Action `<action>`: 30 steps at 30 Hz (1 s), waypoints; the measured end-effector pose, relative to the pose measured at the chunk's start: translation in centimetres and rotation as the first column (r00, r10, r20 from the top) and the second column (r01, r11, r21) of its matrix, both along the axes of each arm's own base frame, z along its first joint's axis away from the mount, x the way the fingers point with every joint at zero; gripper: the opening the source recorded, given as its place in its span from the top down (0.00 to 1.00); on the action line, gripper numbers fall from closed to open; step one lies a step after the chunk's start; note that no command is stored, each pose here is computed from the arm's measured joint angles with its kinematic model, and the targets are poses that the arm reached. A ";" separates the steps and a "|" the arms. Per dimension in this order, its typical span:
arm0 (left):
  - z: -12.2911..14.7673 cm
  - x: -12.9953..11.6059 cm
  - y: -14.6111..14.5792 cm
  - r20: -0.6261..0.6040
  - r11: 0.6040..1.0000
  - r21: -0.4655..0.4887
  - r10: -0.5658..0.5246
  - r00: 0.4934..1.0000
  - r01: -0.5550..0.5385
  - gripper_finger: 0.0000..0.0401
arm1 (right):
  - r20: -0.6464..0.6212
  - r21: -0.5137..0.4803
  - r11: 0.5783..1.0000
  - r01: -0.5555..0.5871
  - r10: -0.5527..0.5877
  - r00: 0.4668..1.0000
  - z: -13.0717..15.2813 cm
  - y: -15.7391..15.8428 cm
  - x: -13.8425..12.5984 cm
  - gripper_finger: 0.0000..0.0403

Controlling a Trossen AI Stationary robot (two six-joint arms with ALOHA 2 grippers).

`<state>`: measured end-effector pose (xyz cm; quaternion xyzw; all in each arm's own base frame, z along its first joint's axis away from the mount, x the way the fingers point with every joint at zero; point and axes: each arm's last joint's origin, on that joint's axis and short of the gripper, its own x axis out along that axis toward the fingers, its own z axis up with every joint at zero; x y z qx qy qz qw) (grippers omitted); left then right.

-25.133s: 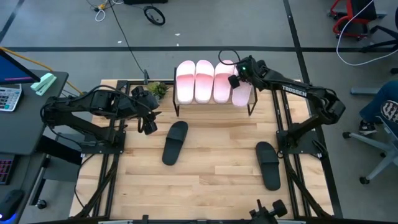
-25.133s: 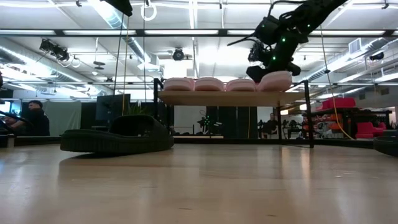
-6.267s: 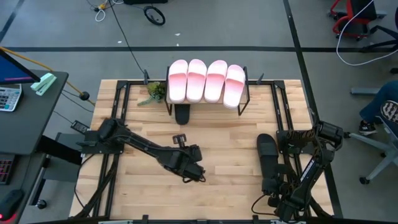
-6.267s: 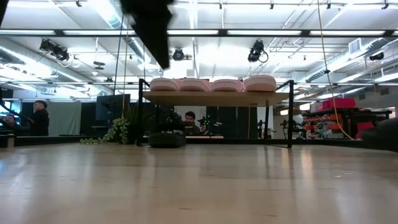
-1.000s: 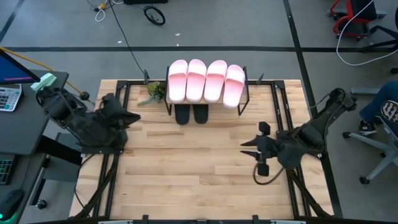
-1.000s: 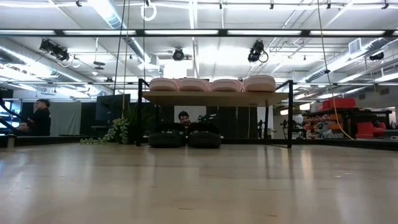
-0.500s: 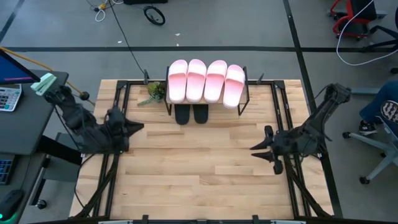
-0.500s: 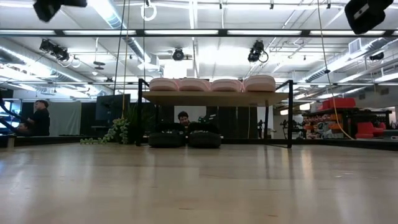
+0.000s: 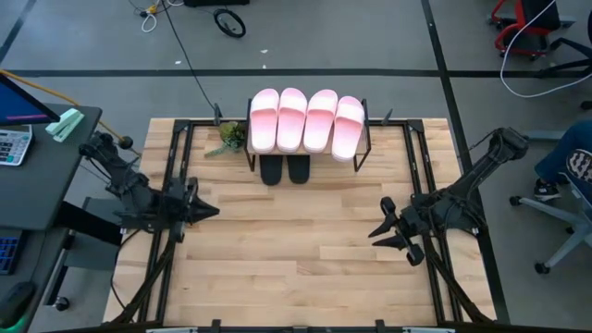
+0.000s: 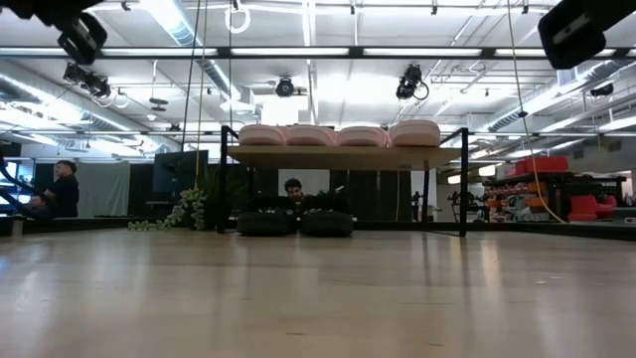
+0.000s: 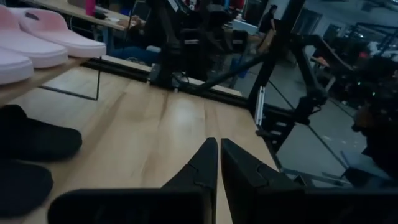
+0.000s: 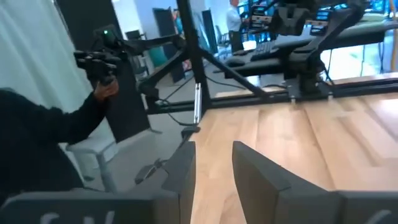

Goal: Pick and place slides into the shelf
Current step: Return to Home Position

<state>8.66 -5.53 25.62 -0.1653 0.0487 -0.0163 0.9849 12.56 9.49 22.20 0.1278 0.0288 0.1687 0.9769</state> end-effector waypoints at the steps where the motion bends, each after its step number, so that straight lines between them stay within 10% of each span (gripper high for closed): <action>1: -0.4 0.0 0.0 0.001 1.000 0.003 -0.003 1.000 0.003 0.94 | -0.002 -0.001 1.000 -0.011 0.011 1.000 0.0 -0.1 0.1 0.73; 15: -2.5 -1.5 1.4 0.080 0.999 0.033 -0.016 0.997 0.013 0.90 | 0.070 -0.110 0.993 -0.044 0.052 0.996 0.6 -1.1 -0.1 0.73; 30: -2.1 -1.8 2.7 0.150 0.995 0.036 0.092 0.984 -0.098 0.92 | 0.013 -0.022 0.967 0.254 -0.254 0.967 -1.1 -6.0 1.8 0.73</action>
